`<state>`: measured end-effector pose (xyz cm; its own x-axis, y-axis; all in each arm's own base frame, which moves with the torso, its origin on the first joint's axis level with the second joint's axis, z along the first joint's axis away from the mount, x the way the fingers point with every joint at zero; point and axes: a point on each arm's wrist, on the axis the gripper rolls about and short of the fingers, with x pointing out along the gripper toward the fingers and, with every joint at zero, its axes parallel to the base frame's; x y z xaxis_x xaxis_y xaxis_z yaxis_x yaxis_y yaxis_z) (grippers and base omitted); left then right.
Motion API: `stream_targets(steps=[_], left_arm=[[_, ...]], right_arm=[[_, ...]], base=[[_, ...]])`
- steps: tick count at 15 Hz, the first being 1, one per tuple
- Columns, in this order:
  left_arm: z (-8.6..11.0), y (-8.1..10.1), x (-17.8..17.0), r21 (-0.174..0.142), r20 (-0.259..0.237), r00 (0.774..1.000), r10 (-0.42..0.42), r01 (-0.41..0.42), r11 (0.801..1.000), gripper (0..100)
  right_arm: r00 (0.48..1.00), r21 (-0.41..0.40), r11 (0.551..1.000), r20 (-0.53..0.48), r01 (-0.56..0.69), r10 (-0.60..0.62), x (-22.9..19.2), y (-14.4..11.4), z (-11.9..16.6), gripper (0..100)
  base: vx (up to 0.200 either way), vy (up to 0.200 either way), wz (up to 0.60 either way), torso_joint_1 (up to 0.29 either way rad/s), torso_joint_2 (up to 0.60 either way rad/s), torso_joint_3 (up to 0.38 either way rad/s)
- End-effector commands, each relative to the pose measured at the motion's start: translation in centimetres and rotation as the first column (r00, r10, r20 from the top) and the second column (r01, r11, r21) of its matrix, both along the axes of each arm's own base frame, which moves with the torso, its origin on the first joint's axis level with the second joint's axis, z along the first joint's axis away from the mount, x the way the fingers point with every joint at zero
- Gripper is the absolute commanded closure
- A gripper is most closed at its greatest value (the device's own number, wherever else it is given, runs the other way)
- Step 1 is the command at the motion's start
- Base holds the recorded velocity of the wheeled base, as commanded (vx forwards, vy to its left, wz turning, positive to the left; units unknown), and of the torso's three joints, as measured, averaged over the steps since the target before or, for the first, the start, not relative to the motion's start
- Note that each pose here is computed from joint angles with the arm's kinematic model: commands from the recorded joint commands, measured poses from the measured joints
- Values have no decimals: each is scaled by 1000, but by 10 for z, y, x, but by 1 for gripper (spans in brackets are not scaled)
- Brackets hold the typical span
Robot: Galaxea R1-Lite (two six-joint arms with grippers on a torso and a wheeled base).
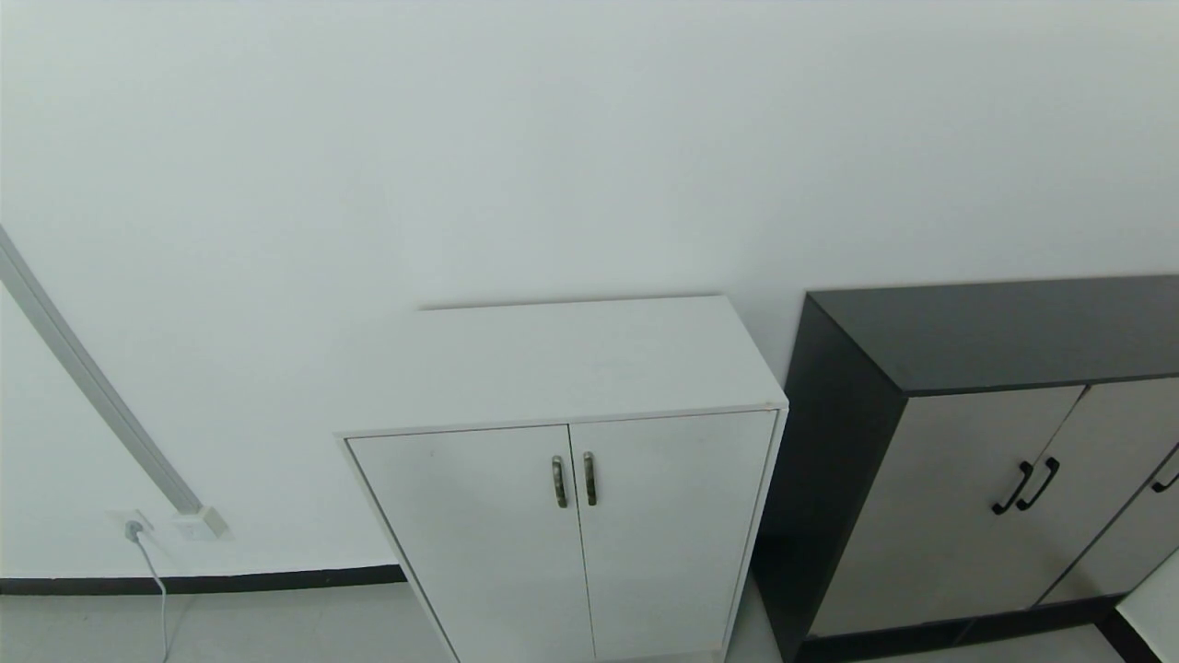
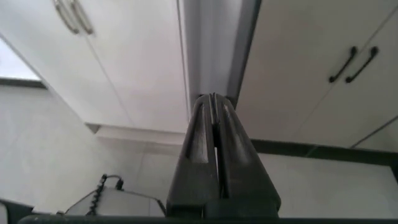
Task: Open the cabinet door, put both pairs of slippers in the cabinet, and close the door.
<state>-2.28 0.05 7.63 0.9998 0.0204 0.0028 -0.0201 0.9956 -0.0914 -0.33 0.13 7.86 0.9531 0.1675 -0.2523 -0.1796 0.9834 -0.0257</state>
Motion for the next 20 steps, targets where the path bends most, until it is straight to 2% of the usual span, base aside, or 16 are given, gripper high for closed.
stream_targets(steps=[1, 3, 6, 7, 10, 12, 13, 15, 20], left_arm=[[0, 0, 0, -1, -1, 1000, 1, -1, 1000, 100], [0, 0, 0, -1, -1, 1000, 1, -1, 1000, 100], [0, 0, 0, 1, 0, 1000, 0, 0, 1000, 100], [0, 0, 0, 3, -3, 1000, 0, 0, 1000, 100], [0, 0, 0, 6, -1, 1000, -4, 4, 1000, 100], [-1, 0, 0, 30, -5, 1000, -3, 4, 1000, 100], [-1, 0, 0, 29, -5, 1000, -2, 2, 1000, 100], [0, 1, 0, -13, -1, 999, 50, -50, 999, 100], [0, 1, 0, -18, 1, 998, 62, -62, 998, 100]], right_arm=[[996, 6, 998, 64, 59, -59, -5, 0, 0, 100], [994, 8, 998, 88, 70, -70, -7, 0, -1, 100], [978, 18, 995, 182, 98, -99, -14, 0, -2, 100], [966, 27, 996, 242, 84, -88, -19, 0, -3, 100], [964, 77, 993, 244, 89, -105, -19, 0, -3, 100], [963, 93, 991, 244, 97, -118, -20, 0, -3, 100], [963, 93, 991, 243, 98, -118, -19, 0, -3, 100], [962, 93, 991, 244, 99, -119, -20, 0, -3, 100], [963, 90, 991, 243, 98, -117, -20, 0, -3, 100]], base=[[0, 0, 0, 0, 0, 0], [0, 0, 0, 0, 0, 0], [0, 0, 0, 0, 0, 0], [0, 0, 0, 0, 0, 0], [0, 0, 0, 0, 0, 0], [0, 0, 0, 0, 0, 0], [0, 0, 0, 0, 0, 0], [0, 0, 0, 0, 0, 0], [0, 0, 0, 0, 0, 0]])
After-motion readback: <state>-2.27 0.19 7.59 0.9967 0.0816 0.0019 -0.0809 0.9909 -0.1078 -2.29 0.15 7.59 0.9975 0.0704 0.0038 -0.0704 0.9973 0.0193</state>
